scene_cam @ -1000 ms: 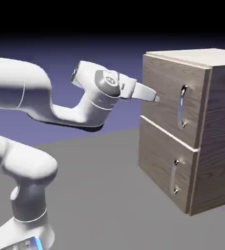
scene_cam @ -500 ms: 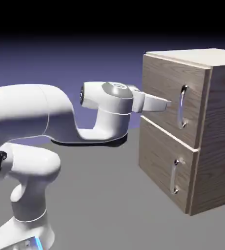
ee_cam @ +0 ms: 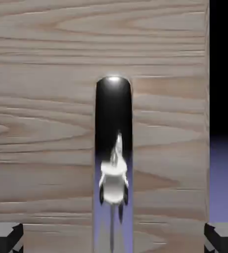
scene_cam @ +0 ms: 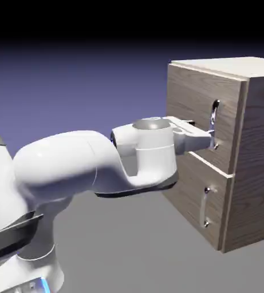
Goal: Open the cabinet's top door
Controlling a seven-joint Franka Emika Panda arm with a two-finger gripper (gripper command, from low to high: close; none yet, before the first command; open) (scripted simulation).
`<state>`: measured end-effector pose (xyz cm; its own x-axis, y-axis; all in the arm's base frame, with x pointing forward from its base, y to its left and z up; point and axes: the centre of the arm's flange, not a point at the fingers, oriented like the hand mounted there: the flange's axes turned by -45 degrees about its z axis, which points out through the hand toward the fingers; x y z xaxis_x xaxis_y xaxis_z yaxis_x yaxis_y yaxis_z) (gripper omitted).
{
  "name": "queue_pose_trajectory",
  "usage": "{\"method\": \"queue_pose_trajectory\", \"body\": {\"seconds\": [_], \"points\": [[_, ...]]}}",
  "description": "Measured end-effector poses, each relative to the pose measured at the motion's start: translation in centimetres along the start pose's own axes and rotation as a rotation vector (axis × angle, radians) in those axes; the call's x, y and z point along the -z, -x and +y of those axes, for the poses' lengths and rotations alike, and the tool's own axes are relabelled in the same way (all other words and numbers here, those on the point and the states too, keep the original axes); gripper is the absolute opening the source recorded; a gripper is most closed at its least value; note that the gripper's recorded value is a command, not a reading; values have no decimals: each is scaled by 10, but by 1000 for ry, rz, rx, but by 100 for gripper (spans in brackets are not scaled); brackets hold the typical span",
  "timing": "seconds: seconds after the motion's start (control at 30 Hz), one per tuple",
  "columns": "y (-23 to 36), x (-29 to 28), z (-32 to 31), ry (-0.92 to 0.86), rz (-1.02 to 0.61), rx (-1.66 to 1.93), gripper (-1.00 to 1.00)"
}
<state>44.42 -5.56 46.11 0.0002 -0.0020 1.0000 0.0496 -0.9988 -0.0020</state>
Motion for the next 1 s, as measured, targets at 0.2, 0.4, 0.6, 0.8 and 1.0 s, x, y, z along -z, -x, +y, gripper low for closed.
{"method": "queue_pose_trajectory", "body": {"seconds": [0.2,0.4,0.6,0.8,1.0], "points": [[1,-3,-8,45,2,5,-100],[0,10,-15,84,-1,3,-100],[1,51,-39,209,0,2,-100],[1,83,-63,315,0,1,-100],[1,107,-87,404,0,2,-100]]}}
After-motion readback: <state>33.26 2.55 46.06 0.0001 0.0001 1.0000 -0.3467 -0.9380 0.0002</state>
